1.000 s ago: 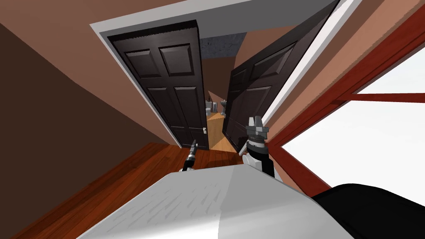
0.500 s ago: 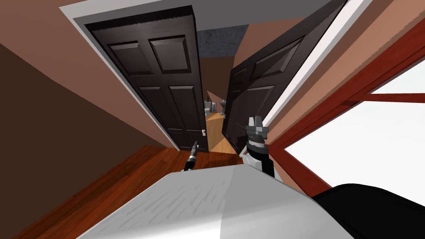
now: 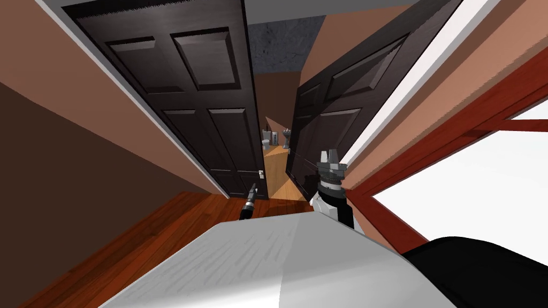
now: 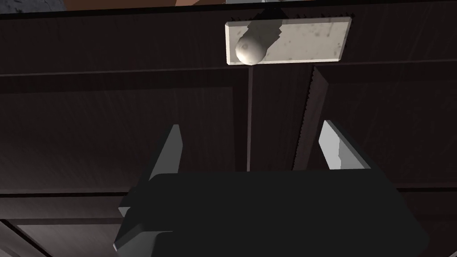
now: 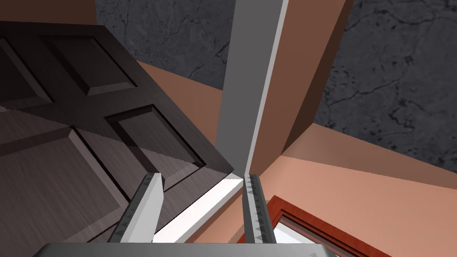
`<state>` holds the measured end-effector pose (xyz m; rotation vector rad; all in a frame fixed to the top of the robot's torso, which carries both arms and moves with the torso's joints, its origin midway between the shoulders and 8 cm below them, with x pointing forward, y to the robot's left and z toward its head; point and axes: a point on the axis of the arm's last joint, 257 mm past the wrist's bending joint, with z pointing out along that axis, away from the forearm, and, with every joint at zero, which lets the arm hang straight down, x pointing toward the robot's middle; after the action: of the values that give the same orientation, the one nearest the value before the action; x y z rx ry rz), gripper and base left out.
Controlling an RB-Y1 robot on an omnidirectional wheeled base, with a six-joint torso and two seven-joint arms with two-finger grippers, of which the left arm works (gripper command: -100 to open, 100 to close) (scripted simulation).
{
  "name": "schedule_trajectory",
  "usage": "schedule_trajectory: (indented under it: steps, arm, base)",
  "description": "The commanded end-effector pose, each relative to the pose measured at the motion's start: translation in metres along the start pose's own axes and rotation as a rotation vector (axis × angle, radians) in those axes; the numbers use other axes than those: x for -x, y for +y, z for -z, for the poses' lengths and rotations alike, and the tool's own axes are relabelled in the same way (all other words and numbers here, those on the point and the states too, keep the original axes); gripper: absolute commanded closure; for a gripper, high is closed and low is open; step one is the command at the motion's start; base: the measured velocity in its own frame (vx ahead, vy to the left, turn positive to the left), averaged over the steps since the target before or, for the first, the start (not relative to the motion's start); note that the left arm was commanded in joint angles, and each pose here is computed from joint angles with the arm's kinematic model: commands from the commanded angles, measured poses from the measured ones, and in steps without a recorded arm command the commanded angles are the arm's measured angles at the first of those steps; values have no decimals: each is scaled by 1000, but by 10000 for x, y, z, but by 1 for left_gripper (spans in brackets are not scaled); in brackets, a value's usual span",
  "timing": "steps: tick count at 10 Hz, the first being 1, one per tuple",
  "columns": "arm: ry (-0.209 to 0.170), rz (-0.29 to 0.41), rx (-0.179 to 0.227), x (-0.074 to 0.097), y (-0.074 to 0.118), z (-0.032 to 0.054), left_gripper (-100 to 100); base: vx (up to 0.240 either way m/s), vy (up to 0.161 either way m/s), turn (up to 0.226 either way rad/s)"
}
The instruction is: Push the door open
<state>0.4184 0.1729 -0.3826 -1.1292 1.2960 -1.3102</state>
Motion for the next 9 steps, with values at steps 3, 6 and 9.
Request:
schedule_trajectory:
  steps: [3, 6, 9]
  arm:
    - [6, 4, 13, -44, 76, 15, -100]
    - [1, -8, 17, 32, 92, -24, -100]
    - [-6, -5, 18, 47, 94, -69, -100]
  base:
    - [95, 8, -23]
    - [175, -22, -23]
    - [182, -17, -23]
